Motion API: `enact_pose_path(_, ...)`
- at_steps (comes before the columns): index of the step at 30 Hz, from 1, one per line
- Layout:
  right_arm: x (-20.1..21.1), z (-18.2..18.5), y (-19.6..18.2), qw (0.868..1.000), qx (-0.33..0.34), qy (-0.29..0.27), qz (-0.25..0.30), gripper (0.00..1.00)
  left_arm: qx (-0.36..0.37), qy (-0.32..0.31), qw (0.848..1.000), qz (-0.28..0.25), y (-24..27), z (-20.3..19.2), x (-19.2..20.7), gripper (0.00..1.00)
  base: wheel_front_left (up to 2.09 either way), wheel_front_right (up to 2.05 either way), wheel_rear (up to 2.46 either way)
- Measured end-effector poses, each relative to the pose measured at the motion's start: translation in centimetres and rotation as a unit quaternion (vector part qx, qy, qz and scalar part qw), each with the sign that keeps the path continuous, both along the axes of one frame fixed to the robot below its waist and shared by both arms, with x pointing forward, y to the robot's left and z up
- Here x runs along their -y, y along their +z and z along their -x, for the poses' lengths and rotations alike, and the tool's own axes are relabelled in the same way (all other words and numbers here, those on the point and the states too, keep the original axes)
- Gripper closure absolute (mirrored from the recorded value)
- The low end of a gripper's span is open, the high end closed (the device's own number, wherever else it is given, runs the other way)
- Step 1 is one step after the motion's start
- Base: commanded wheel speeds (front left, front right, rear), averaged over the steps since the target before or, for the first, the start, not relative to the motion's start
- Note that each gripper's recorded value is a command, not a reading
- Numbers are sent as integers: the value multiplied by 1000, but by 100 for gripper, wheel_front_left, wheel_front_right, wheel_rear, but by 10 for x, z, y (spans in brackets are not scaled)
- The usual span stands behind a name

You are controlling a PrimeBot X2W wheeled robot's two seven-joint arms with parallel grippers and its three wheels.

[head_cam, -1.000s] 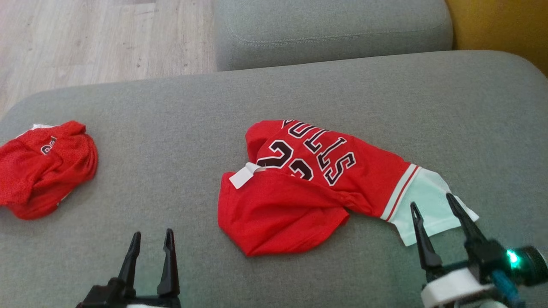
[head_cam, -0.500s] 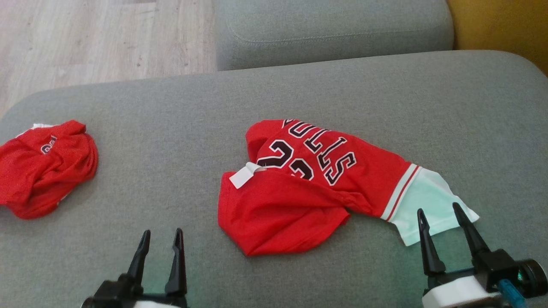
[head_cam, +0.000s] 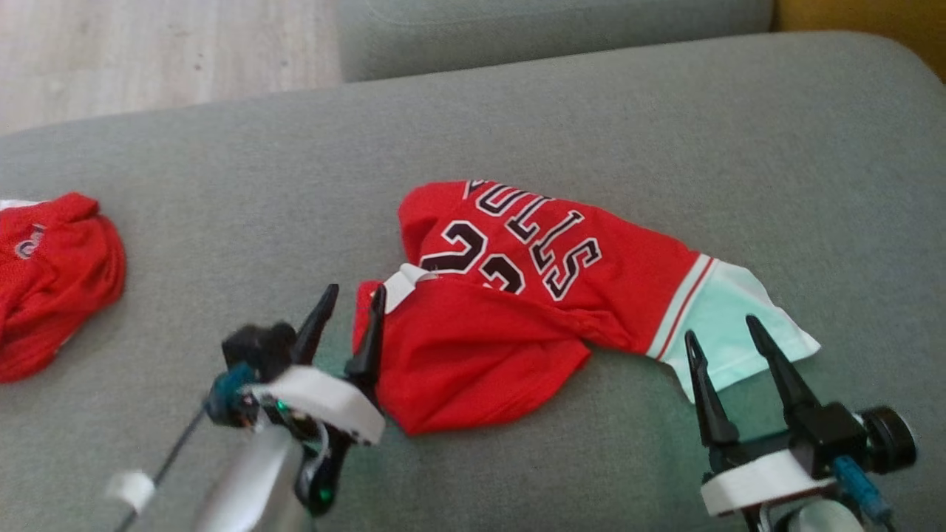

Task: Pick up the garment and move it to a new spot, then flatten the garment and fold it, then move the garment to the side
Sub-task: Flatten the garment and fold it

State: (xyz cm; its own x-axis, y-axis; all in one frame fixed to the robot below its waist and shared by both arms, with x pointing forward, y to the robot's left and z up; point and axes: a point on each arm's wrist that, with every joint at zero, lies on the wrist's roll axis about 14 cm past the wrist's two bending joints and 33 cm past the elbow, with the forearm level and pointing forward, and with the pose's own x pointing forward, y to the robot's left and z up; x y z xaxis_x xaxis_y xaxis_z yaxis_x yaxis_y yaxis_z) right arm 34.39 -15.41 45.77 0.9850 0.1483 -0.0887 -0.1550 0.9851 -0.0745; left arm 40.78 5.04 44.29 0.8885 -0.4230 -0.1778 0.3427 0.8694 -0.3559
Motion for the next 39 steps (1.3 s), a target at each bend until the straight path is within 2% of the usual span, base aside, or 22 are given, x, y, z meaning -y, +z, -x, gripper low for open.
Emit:
enact_pose_path(4, 3, -4, 1, 1000, 1, -6, 1, 0, -67, -19, 997, -35, -29, -14, -5, 0, 0, 0, 0)
enact_pose_path(9, 11, -2, -8, 1000, -14, -19, 2, 0, -146, -51, 986, -65, -64, -12, -2, 0, 0, 0, 0)
enact_pose_path(13, 14, -1, -13, 999, -22, -24, 3, 0, -163, -67, 983, -43, -65, -15, 11, 0, 0, 0, 0)
enact_pose_path(20, 14, -6, -12, 1000, -20, -23, 3, 0, -170, -86, 980, -64, -71, -18, 13, 0, 0, 0, 0)
enact_pose_path(21, 14, -7, -11, 1000, -18, -23, 2, 0, -170, -89, 979, -64, -71, -18, 15, 2, 0, 0, 0)
enact_pose_path(22, 14, -8, -11, 1000, -18, -24, 1, 0, -171, -92, 979, -64, -71, -18, 16, 42, 0, 0, 0)
enact_pose_path(24, 14, -8, -11, 1000, -18, -24, 1, 0, -172, -98, 978, -66, -71, -17, 17, 77, 0, 0, 0)
enact_pose_path(25, 14, -8, -10, 1000, -17, -24, 1, 0, -173, -102, 977, -66, -72, -15, 19, 100, 0, 0, 0)
enact_pose_path(32, 17, -7, -8, 1000, -13, -28, 0, 0, -161, -109, 979, -59, -65, -6, 21, 100, 0, 0, 0)
enact_pose_path(39, 12, -5, 1, 1000, 1, -21, -10, 0, -77, -85, 993, -20, -19, -13, 11, 100, 0, 0, 0)
